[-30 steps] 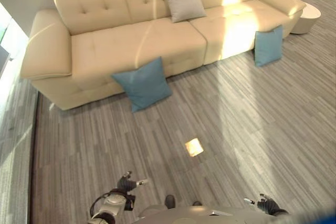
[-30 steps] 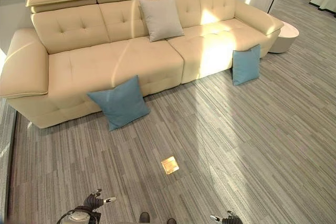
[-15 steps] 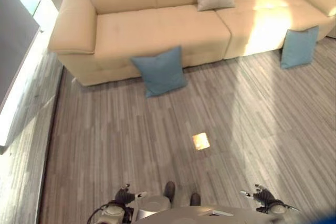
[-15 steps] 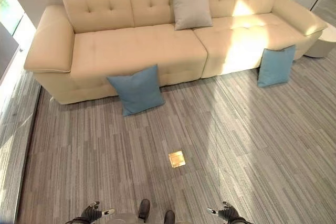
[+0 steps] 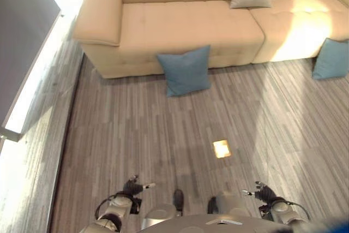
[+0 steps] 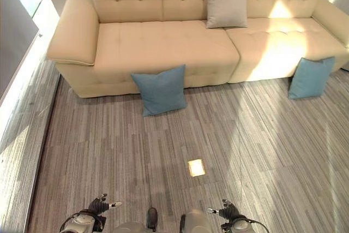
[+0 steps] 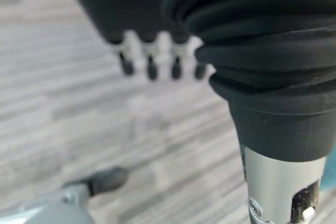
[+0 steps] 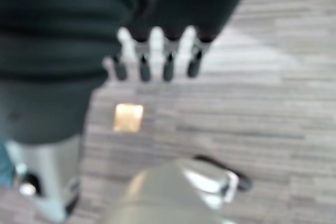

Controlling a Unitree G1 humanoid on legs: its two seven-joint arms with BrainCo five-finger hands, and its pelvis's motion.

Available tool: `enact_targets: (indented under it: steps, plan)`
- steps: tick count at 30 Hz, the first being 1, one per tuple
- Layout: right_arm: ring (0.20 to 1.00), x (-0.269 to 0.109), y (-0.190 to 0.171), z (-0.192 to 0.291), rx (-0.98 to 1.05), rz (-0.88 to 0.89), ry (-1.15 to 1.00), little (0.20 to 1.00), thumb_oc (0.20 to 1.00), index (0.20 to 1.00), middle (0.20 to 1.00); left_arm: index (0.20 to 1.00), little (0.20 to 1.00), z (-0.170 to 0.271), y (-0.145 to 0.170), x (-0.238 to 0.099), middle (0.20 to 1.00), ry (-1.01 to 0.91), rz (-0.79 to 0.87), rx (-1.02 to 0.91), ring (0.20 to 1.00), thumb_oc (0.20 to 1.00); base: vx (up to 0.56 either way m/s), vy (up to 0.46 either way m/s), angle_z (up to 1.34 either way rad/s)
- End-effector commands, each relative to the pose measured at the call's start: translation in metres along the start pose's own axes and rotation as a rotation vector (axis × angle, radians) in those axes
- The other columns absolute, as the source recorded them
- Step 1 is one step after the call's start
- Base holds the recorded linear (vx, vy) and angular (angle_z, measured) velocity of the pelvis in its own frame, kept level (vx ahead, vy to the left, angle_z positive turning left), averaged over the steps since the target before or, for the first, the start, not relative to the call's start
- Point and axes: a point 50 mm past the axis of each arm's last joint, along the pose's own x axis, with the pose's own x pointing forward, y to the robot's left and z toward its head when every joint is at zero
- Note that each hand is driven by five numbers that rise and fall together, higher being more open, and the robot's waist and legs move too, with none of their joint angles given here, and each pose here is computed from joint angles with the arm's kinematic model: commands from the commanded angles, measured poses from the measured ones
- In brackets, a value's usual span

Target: Pick up all the scattered cushions and arrange them neatly on the sofa.

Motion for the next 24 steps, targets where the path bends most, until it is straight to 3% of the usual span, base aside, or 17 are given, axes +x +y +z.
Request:
enact_targets:
  steps: [1, 14, 24]
  plan:
    - [1.000, -0.001, -0.011, -0.004, -0.027, -0.026, 0.013, 1.000, 1.000, 1.000, 1.000, 1.000, 1.000, -0.002, -0.008, 0.000, 1.000, 0.002, -0.019, 0.010, 1.000, 1.000, 0.23, -0.104, 0.24]
    - [1.000, -0.006, -0.020, -0.025, 0.024, -0.050, 0.079, 1.000, 1.000, 1.000, 1.000, 1.000, 1.000, 0.011, -0.020, 0.001, 1.000, -0.034, -0.061, 0.034, 1.000, 1.000, 0.18, -0.159, 0.42]
    - [1.000, -0.005, -0.009, -0.024, -0.015, -0.017, 0.079, 1.000, 1.000, 1.000, 1.000, 1.000, 1.000, -0.013, -0.021, -0.004, 1.000, 0.038, -0.064, 0.038, 1.000, 1.000, 0.25, 0.065, -0.18]
